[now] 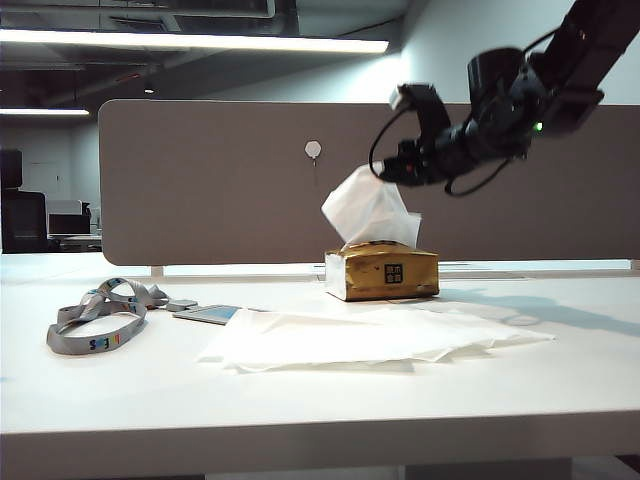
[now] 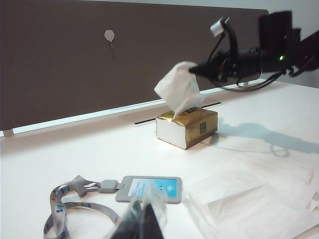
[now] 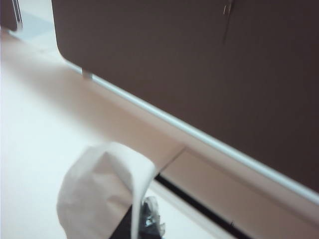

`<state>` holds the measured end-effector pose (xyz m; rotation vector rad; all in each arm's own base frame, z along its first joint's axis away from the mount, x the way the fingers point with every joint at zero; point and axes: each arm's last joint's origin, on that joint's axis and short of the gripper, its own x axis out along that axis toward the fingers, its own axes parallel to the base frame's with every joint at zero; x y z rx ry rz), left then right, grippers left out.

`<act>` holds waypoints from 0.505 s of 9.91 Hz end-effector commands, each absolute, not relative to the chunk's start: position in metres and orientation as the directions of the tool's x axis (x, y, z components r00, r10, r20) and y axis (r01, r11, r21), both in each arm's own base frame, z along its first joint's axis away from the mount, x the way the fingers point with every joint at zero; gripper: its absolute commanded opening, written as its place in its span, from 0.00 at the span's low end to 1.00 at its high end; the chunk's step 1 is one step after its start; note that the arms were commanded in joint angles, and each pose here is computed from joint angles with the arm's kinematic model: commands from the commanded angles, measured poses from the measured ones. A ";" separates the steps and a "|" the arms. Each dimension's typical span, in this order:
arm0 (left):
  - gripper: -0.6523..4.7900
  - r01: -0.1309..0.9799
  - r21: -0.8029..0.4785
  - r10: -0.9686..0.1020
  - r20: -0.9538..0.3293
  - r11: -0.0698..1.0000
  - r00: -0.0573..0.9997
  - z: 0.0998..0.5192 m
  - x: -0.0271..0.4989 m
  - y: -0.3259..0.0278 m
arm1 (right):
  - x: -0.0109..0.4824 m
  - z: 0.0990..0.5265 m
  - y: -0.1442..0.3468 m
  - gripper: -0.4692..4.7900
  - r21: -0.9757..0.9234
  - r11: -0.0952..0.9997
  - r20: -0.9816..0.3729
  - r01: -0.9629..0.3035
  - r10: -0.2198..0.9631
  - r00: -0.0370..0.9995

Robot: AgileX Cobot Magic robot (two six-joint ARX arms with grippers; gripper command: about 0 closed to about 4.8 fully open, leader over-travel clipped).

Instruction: Pull out a tissue from the tissue box and use it to cover the ID card on the tabletop.

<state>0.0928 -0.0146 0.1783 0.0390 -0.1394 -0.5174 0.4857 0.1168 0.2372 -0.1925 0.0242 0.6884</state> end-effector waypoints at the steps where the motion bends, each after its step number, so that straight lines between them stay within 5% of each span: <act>1: 0.11 0.492 0.075 -0.498 0.134 0.867 0.857 0.181 0.092 -0.015 | 0.467 0.292 0.117 0.09 -0.195 0.703 0.043 -0.684 0.703 0.710; 5: 0.11 0.486 0.074 -0.492 0.134 0.871 0.860 0.181 0.092 -0.015 | 0.433 0.338 0.136 0.09 -0.148 0.554 0.065 -0.819 0.832 0.551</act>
